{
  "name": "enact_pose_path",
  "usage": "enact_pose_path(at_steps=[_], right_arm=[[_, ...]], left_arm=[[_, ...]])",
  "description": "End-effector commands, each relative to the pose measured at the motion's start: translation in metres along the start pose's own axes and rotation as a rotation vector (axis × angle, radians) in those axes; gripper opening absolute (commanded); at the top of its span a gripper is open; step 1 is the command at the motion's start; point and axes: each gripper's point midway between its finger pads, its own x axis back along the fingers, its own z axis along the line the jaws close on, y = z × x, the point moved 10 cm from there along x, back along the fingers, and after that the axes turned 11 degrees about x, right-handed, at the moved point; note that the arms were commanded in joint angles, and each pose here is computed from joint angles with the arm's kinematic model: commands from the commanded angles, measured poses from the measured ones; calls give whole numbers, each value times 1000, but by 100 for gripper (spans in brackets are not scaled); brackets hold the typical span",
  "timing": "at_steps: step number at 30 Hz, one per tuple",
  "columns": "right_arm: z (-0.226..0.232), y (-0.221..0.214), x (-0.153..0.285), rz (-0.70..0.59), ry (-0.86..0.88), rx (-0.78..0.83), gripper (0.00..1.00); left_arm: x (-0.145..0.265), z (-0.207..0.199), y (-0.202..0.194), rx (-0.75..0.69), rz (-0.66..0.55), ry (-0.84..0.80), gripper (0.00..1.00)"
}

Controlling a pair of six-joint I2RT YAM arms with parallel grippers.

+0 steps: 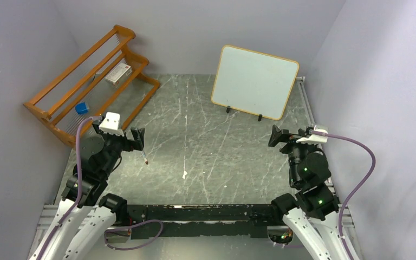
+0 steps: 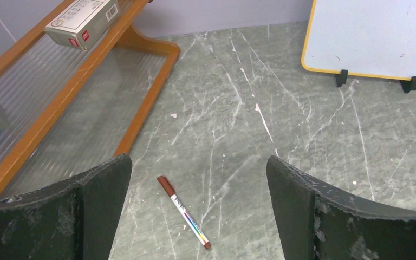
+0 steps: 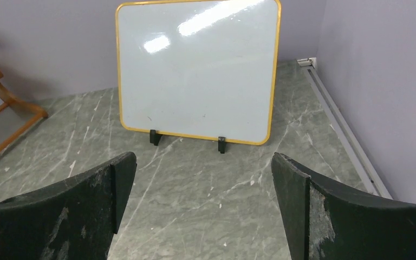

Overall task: Write a sentence on the whiteboard
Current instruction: Move the whiteboard to the center of the board.

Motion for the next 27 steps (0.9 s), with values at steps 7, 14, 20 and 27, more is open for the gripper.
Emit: enact_pose_path(at_steps=[7,14,20,27], right_arm=[[1,3,-4,25,-16,-7,100],[15,-2,-18,102,32,-20,100],[34,-22,-52,278,-48,-48,100],[54,-62,-98,459,-140,12,100]], left_arm=[[-5,3,4,2,-33,33,98],[-10,1,1,-1,-5,21,98],[-10,3,1,-2,-19,28,98],[-9,2,1,8,-29,16,98]])
